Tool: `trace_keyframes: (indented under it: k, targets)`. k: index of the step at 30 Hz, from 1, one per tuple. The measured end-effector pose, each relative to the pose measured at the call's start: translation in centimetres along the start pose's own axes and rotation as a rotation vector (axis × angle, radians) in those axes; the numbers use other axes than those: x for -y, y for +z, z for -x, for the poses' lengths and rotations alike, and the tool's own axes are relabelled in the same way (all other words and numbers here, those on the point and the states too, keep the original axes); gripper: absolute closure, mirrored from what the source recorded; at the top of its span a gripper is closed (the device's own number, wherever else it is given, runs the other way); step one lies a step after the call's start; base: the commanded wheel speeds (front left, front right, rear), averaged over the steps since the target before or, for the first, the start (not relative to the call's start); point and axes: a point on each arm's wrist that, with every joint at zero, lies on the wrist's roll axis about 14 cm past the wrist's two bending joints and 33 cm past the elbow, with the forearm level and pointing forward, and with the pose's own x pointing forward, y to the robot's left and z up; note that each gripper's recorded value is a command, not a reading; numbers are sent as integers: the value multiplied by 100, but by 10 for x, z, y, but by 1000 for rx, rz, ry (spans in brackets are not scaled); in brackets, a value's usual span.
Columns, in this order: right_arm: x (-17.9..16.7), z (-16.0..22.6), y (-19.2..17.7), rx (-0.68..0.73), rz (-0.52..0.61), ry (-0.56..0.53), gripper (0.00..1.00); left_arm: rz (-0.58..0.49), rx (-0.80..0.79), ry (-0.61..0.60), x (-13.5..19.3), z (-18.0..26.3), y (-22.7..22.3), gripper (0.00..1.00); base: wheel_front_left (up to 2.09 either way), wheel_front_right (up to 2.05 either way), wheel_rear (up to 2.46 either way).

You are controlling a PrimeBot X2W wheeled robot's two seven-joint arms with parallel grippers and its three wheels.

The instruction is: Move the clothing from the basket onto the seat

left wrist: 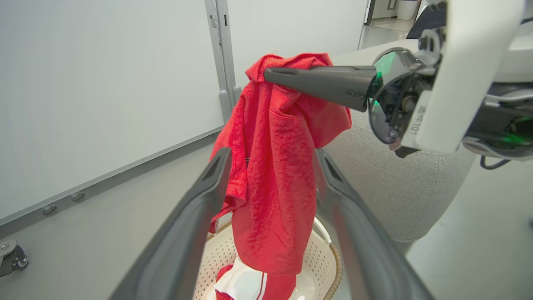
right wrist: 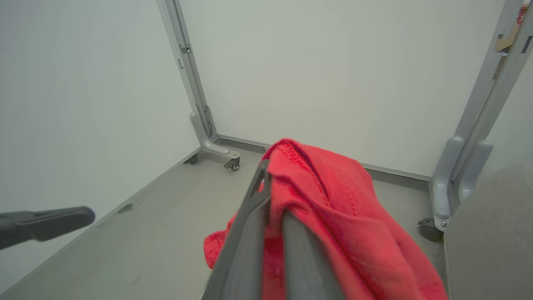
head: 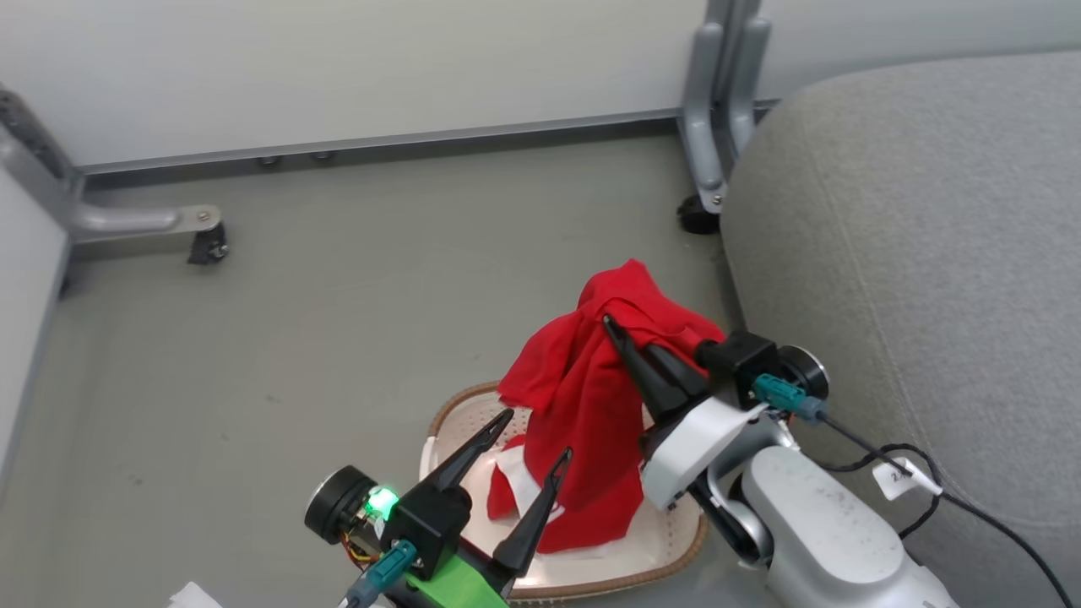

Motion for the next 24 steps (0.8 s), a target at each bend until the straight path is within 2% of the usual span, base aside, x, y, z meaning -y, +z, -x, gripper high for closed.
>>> trace_keyframes:
  k: [16, 24]
  targets:
    - [129, 84, 7, 31, -3, -439, 100, 8, -6, -333, 70, -63, -7, 0, 0, 0, 0]
    - [174, 119, -3, 9, -7, -615, 100, 45, -45, -445, 89, -82, -27, 0, 0, 0, 0]
